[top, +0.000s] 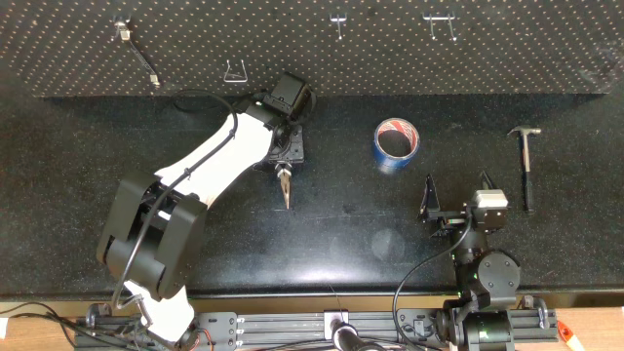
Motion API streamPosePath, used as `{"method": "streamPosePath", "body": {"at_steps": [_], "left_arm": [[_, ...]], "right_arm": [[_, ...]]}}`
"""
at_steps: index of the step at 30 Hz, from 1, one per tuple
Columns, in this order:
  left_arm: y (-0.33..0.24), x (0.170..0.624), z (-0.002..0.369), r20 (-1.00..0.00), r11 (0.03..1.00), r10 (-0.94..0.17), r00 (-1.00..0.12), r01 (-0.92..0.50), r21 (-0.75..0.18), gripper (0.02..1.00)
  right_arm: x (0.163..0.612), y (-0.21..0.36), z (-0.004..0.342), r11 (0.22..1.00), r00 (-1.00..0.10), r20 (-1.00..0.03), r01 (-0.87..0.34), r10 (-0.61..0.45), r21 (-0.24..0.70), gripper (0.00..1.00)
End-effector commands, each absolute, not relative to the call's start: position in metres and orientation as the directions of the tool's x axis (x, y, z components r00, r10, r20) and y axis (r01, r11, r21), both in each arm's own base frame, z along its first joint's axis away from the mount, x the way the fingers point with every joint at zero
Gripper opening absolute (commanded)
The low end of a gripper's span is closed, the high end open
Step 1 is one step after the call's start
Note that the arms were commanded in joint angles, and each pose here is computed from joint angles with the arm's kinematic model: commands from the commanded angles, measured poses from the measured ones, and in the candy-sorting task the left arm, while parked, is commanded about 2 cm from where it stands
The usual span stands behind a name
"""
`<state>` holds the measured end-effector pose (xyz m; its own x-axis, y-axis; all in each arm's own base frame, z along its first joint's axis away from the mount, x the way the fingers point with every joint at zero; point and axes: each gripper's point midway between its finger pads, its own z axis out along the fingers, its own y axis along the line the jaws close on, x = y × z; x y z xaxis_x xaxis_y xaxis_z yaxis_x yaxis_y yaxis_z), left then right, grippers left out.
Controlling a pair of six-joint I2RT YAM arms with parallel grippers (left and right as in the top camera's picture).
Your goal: Place Tools Onto Pegboard
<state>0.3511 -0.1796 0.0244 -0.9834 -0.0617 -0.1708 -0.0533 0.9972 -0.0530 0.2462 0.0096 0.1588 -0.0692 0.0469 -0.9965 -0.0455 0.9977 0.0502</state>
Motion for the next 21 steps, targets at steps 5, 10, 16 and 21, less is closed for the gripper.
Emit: {"method": "streamPosePath", "body": {"at_steps": [5, 10, 16, 21], "left_arm": [[-0.177, 0.345, 0.016, -0.138, 0.998, -0.058, -0.989, -0.053, -0.037, 0.027], [-0.166, 0.345, 0.13, -0.365, 0.992, -0.087, -0.927, -0.045, -0.121, 0.029], [-0.061, 0.354, 0.267, -0.735, 0.977, -0.191, -0.651, -0.201, -0.075, 0.029], [-0.075, 0.42, 0.361, -0.969, 0.994, -0.104, -0.225, -0.039, -0.097, 0.027]], "right_arm": [[0.246, 0.012, 0.158, 0.998, -0.069, -0.997, -0.06, 0.033, 0.037, 0.963], [0.246, 0.012, 0.158, 0.998, -0.069, -0.997, -0.06, 0.033, 0.037, 0.963], [0.246, 0.012, 0.158, 0.998, -0.069, -0.997, -0.06, 0.033, 0.037, 0.963], [0.246, 0.012, 0.158, 0.998, -0.069, -0.997, -0.06, 0.033, 0.037, 0.963]]}}
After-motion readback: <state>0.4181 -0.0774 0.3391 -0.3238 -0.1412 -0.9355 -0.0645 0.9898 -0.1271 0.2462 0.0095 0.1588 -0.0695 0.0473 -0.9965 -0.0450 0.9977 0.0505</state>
